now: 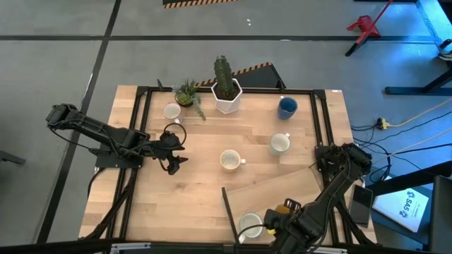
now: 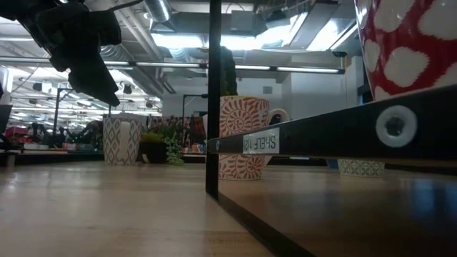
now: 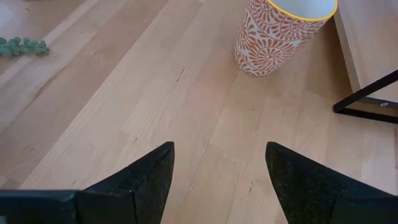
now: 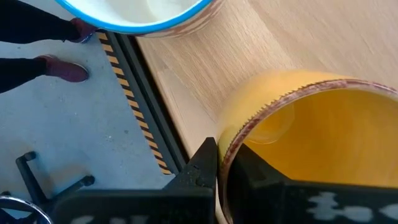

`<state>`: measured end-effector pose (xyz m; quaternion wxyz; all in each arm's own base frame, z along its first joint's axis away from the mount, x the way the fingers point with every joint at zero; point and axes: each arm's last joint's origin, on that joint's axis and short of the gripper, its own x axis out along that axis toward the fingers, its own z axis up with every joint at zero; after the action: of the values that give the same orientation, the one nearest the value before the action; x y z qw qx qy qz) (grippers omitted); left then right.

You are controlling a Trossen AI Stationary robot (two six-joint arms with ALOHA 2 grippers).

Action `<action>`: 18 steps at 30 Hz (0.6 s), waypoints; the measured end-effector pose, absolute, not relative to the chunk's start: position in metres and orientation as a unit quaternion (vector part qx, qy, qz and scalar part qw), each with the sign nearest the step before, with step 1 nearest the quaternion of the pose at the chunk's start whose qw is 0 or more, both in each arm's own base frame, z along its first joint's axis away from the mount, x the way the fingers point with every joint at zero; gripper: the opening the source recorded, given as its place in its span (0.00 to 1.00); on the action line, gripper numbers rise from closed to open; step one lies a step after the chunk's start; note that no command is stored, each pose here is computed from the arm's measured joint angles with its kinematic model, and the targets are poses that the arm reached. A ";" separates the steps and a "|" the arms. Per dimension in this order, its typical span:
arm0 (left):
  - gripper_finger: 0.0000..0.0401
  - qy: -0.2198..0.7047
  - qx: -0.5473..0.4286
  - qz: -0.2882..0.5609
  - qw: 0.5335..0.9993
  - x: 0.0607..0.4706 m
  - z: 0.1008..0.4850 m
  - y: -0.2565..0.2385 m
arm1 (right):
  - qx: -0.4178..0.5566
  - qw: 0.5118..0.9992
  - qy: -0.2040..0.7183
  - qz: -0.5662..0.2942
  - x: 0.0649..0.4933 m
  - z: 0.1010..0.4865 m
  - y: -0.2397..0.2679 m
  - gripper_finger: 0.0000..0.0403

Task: Place coffee mugs
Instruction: Put the yellow mug on the shelf

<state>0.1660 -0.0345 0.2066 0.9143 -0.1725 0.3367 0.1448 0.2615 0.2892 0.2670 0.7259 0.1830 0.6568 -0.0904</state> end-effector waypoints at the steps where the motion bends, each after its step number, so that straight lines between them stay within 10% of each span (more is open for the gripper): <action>1: 0.62 0.337 -0.172 0.145 0.914 0.166 0.207 -0.035 | 0.183 0.726 0.657 -0.090 0.262 0.267 0.289 0.00; 18: 0.62 0.336 -0.162 0.146 0.916 0.166 0.207 -0.034 | 0.178 0.732 0.650 -0.095 0.262 0.267 0.289 0.11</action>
<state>0.1660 -0.0342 0.2066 0.9163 -0.1617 0.3362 0.1459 0.2620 0.2885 0.2671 0.7323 0.1785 0.6503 -0.0949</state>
